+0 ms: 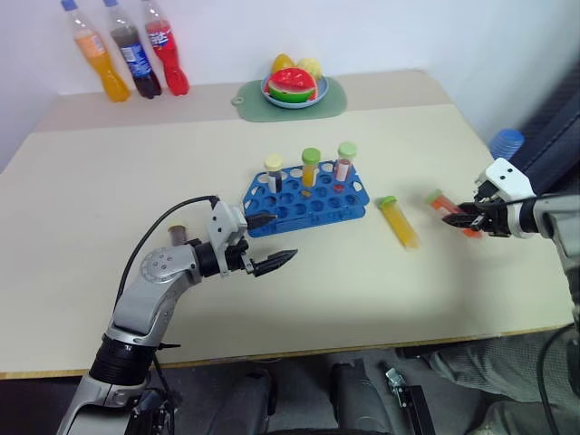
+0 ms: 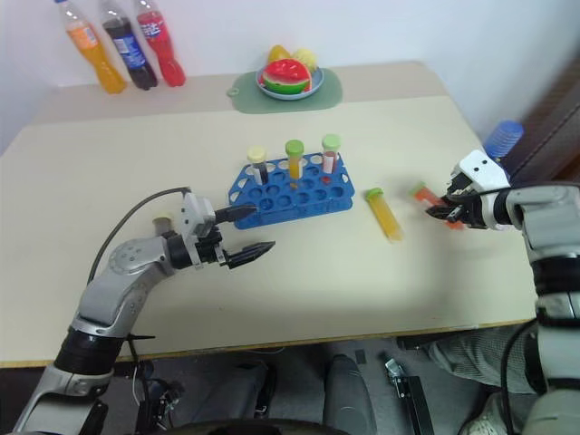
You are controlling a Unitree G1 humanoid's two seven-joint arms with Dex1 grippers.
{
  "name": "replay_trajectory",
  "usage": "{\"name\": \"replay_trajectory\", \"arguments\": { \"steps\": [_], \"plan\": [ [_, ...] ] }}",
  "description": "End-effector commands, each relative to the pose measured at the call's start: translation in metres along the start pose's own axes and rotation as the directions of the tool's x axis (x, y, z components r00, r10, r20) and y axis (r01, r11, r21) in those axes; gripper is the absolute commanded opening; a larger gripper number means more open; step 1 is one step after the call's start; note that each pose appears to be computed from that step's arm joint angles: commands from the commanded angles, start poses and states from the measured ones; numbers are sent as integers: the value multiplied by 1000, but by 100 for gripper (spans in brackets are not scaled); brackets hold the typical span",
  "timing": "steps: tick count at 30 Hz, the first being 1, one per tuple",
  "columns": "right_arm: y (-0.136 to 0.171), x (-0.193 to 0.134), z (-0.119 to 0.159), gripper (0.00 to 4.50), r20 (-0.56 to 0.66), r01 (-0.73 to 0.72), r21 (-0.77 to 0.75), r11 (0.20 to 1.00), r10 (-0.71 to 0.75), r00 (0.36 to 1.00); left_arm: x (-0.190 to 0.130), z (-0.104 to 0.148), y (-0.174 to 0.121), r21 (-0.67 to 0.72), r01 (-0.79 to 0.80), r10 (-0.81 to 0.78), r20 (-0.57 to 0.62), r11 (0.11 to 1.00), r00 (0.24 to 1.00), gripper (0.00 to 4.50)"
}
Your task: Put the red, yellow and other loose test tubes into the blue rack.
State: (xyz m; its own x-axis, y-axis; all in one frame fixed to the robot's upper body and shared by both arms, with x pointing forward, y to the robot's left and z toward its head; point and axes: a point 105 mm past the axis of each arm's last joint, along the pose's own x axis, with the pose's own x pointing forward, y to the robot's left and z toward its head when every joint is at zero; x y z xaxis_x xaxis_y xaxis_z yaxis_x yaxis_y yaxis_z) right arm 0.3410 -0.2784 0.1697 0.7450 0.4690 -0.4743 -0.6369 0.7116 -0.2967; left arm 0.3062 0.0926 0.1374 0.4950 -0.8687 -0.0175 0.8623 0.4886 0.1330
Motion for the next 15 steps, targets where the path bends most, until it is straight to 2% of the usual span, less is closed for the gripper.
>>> {"name": "replay_trajectory", "arguments": {
  "steps": [1, 4, 8, 11, 15],
  "plan": [
    [15, -10, 71, 75, 386, 136, -112, 984, -83, 919, 3, 3, 10, 32, -57, 56, 27, 998, 998, 450],
    [33, 9, 89, 75, 545, 192, -45, 980, -136, 827, 10, 3, 15, 31, -80, 79, 51, 996, 996, 450],
    [50, 41, 105, 75, 672, 229, 91, 969, -230, 704, 16, 7, 19, 31, -93, 90, 79, 995, 993, 450],
    [54, 59, 111, 75, 705, 278, 176, 944, -318, 635, 17, 9, 23, 25, -100, 98, 96, 995, 991, 450],
    [65, 83, 106, 75, 728, 270, 235, 933, -354, 588, 13, 13, 31, 18, -134, 131, 116, 991, 985, 450]
  ]
}}
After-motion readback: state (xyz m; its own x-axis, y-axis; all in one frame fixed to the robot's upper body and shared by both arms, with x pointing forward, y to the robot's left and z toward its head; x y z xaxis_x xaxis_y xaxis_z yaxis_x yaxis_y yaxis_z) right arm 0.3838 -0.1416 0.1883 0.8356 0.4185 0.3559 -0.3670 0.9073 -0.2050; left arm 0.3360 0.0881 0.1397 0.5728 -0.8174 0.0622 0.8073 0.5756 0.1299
